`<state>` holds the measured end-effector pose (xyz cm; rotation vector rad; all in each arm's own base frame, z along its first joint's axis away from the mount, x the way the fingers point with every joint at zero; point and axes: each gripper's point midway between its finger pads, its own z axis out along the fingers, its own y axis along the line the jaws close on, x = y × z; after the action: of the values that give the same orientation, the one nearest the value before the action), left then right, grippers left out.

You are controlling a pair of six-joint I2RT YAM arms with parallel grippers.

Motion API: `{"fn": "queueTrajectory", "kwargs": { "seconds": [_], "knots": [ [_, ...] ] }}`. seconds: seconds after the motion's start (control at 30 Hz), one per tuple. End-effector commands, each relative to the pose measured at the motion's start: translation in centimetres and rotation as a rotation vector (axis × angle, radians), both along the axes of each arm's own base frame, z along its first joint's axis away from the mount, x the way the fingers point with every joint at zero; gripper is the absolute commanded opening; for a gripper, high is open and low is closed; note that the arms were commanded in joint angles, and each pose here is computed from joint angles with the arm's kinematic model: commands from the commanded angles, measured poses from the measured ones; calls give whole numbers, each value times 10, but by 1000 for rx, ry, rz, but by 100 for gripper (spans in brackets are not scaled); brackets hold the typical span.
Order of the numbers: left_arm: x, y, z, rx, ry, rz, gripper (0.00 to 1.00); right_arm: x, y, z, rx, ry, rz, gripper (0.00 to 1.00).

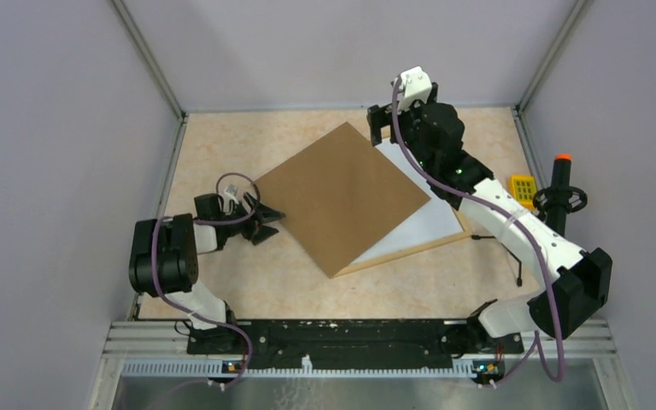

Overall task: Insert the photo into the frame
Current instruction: Turn over the photo frame item on the photo frame, then pick up the photo frame item from the photo frame.

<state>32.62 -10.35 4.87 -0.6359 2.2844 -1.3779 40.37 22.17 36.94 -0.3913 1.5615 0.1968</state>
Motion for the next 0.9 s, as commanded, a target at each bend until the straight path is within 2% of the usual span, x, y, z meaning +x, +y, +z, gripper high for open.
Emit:
{"fn": "queueTrajectory", "kwargs": {
  "seconds": [0.0,0.13,0.2,0.27,0.43,0.73,0.83,0.87],
  "knots": [
    [-12,-9,-8,12,-61,166,77,-3,-3,22,57,-53,6,99],
    [-23,-20,-7,-17,-132,233,76,-10,-7,30,76,-76,10,99],
    [-20,-27,-4,-34,-180,234,74,-13,-9,33,84,-85,9,99],
    [-22,-42,-11,-61,-167,205,70,-16,-12,36,92,-95,9,99],
    [-15,-52,-5,-149,-233,242,46,-19,-14,38,92,-106,10,99],
    [2,-54,-7,-123,-309,228,22,-17,-20,33,62,-113,-23,99],
    [9,-56,-8,-119,-295,218,0,-17,-21,32,58,-115,-26,99],
    [11,-56,-6,-125,-286,223,0,-17,-21,33,58,-117,-25,99]
  ]
}}
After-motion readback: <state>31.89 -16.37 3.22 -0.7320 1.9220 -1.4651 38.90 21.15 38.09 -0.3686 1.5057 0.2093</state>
